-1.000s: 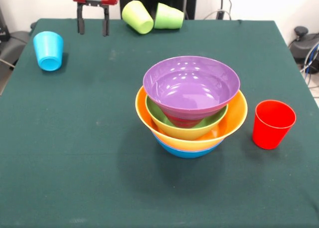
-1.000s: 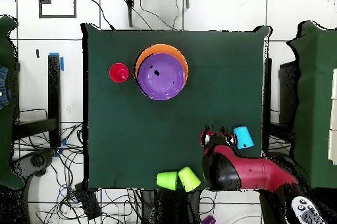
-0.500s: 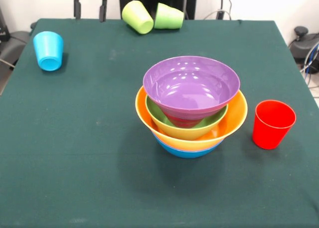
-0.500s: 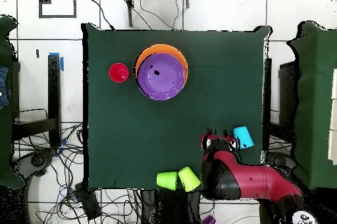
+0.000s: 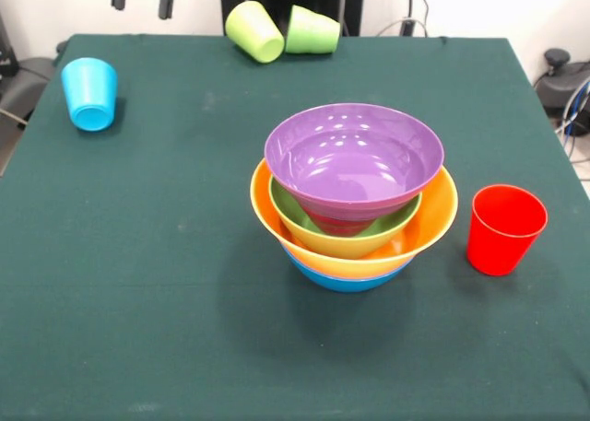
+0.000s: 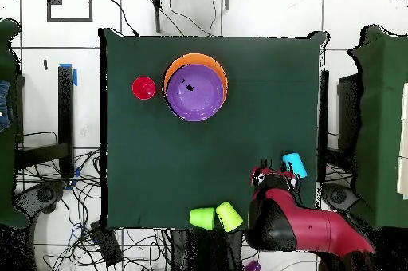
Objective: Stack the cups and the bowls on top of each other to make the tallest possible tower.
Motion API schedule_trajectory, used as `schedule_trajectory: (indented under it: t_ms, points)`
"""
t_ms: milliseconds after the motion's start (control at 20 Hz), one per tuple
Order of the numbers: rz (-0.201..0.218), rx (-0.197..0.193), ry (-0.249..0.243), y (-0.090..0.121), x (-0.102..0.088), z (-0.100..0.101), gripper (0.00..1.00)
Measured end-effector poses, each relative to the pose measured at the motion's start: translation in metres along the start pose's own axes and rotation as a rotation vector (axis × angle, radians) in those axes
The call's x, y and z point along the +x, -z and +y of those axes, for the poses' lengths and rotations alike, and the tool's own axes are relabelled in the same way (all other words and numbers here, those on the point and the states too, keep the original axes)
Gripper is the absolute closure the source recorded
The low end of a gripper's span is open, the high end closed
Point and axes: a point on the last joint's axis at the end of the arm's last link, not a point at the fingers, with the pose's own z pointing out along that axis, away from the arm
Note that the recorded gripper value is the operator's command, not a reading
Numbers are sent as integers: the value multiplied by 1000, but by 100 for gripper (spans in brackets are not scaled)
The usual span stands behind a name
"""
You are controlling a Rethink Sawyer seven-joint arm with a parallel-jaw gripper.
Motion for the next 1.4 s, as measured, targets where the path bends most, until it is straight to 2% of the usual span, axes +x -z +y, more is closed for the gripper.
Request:
schedule_trajectory:
  t_ms: [200,400,550,700,850,900,1100,1250,1350,1400]
  points:
    - [19,10,-27,13,-4,4,0]
    - [29,13,-19,21,-5,12,0]
    - [28,3,1,25,-5,24,0]
    - [35,-24,-12,26,-5,39,0]
    - [50,-77,-57,28,-7,66,0]
    - [55,-111,-83,30,-9,86,0]
    - [52,-147,-114,34,-15,117,0]
    - [38,-190,-164,40,-28,162,0]
    - [35,-207,-190,42,-34,177,0]
    - [38,-224,-217,44,-38,192,0]
